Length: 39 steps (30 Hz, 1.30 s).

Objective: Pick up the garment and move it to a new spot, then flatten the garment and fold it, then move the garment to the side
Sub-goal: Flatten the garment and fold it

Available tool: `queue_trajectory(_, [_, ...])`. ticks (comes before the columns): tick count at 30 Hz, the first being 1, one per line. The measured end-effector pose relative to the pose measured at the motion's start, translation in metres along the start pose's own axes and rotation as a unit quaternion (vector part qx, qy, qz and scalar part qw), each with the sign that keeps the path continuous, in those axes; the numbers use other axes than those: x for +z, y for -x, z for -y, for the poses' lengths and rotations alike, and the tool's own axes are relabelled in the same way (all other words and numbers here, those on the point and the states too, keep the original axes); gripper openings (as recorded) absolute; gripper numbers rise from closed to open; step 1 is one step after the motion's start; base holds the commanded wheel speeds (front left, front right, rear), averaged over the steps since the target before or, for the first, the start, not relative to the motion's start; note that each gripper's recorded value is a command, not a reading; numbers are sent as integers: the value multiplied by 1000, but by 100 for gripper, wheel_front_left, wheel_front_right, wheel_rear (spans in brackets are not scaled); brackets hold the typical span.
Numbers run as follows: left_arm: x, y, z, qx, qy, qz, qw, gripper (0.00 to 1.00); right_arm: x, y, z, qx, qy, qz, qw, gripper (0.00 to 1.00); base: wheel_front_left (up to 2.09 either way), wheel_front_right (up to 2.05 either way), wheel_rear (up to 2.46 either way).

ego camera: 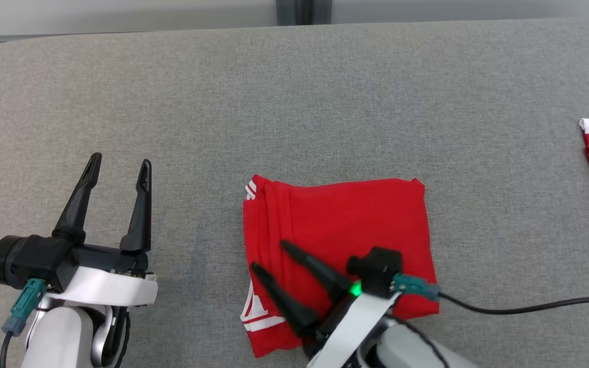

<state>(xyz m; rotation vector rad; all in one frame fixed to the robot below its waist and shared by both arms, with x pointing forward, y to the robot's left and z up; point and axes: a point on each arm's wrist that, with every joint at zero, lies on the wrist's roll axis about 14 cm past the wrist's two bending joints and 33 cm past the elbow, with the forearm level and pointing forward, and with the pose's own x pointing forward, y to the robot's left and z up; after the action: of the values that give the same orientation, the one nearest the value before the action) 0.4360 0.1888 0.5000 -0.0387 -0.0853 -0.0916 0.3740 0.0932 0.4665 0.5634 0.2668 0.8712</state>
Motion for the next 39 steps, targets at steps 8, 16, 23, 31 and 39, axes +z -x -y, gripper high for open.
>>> queue_trajectory(8, [-1,-6,2,-5,2,2,1000,100,23,-7,-20,36,9,28,999,100,0,0,0])
queue_trajectory(16, [7,-12,1,-5,-2,15,1000,100,122,19,38,-67,77,181,978,100,0,0,0])
queue_trajectory(23, [16,-11,3,-9,-8,27,1000,100,155,74,92,-188,156,222,944,100,0,0,0])
queue_trajectory(31, [19,2,4,-7,-16,27,999,100,148,137,130,-292,215,180,915,100,0,0,0])
queue_trajectory(39, [19,20,4,1,-16,21,1000,100,130,164,129,-322,223,139,909,100,0,0,0])
